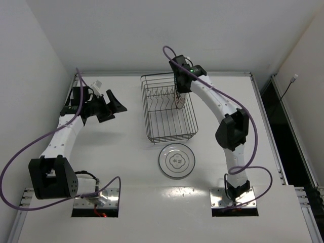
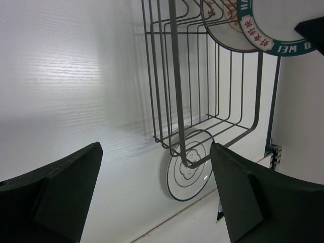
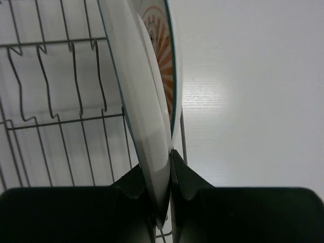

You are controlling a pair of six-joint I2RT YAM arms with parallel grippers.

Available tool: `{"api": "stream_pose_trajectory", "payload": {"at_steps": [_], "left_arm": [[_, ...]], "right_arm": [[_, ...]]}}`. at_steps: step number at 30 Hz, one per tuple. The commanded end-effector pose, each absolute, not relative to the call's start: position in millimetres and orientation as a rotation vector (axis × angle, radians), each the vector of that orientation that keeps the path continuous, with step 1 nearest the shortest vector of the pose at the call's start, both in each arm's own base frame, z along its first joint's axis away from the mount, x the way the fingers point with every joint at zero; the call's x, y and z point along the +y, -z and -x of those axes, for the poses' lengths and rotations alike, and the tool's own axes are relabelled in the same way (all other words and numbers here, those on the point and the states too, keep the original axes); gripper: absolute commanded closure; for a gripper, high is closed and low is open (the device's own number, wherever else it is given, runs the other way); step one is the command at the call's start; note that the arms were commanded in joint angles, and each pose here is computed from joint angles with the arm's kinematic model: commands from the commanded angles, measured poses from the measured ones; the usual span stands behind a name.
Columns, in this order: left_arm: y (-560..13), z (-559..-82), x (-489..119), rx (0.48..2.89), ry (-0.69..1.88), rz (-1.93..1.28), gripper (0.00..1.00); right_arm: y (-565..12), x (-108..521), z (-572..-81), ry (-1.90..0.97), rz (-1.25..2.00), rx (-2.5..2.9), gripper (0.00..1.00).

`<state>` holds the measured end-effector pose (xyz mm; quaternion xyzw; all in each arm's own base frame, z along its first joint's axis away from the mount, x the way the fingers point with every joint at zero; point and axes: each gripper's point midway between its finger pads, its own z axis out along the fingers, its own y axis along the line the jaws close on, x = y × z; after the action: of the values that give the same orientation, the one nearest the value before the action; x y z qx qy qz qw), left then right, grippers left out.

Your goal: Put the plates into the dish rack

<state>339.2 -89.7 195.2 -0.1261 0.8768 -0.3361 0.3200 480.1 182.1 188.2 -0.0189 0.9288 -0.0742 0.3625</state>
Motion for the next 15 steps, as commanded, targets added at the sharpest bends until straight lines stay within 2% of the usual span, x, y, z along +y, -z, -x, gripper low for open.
{"api": "stream_pose_trajectory", "payload": {"at_steps": [1, 15], "left_arm": [[-200, -339, -81, 2.302, 0.853, 0.316, 0.15], [-197, -335, -66, 2.315, 0.847, 0.337, 0.15]], "right_arm": [[-222, 172, -490, 0.297, 0.037, 2.287, 1.00], [-131, 214, -492, 0.216, 0.118, 2.464, 1.00]]}}
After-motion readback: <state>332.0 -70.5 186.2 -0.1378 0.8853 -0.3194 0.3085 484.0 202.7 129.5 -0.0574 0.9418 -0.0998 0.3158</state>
